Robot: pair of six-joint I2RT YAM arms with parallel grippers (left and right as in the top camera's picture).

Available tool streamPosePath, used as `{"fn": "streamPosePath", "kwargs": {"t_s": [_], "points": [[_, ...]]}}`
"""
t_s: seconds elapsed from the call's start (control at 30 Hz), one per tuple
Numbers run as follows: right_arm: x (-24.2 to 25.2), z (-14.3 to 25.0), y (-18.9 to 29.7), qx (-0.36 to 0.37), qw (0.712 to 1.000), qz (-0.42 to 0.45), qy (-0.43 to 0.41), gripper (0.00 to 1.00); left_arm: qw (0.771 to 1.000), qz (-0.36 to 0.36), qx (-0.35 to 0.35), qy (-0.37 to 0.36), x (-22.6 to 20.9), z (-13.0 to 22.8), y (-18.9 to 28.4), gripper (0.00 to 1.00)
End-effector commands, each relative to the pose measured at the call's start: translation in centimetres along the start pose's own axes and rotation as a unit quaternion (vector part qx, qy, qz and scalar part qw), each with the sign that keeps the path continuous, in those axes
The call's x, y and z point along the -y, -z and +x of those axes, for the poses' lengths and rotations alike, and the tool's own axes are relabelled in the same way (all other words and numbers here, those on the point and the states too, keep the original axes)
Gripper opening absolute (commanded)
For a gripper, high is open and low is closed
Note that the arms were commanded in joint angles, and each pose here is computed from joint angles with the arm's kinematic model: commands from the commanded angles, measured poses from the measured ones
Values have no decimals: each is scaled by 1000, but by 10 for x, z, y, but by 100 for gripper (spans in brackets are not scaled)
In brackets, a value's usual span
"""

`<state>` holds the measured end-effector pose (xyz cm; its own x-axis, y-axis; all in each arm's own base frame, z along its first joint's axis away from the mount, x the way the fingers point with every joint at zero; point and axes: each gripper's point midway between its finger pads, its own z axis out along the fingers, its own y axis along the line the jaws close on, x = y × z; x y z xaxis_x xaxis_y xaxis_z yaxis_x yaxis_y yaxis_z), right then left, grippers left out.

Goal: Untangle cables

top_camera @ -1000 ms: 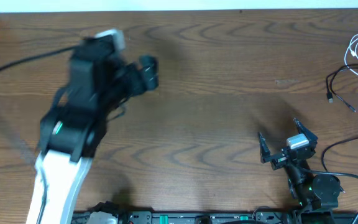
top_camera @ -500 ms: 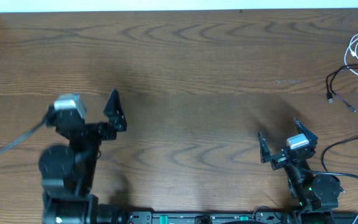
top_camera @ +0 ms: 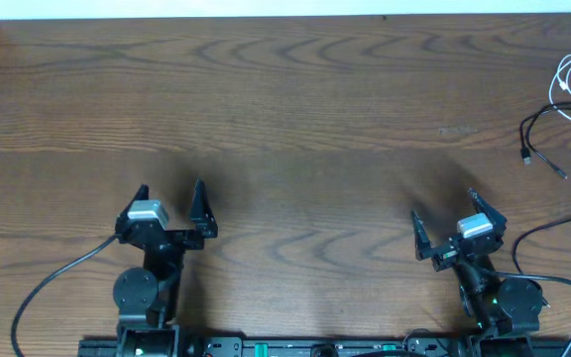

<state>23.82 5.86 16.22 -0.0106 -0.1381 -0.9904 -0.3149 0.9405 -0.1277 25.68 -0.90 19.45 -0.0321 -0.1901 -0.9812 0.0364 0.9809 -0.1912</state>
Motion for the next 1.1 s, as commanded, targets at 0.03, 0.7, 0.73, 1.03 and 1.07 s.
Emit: {"fn": "streamPosePath", "kwargs": {"t_s": [0.03, 0.7, 0.73, 1.03, 1.07], "points": [[-1, 1, 0, -1, 1000, -1, -5, 99, 1000, 0, 6, -28, -3, 14, 3, 100], [-1, 1, 0, -1, 1000, -1, -5, 99, 996, -28, -62, -49, -18, 56, 12, 100], [-1, 1, 0, -1, 1000, -1, -5, 99, 996, -28, -62, -49, -18, 56, 12, 100], [-1, 1, 0, -1, 1000, -1, -5, 99, 996, -28, -63, -49, -18, 56, 12, 100], [-1, 1, 0, -1, 1000, -1, -5, 99, 996, -28, -63, -49, -18, 56, 12, 100]]}}
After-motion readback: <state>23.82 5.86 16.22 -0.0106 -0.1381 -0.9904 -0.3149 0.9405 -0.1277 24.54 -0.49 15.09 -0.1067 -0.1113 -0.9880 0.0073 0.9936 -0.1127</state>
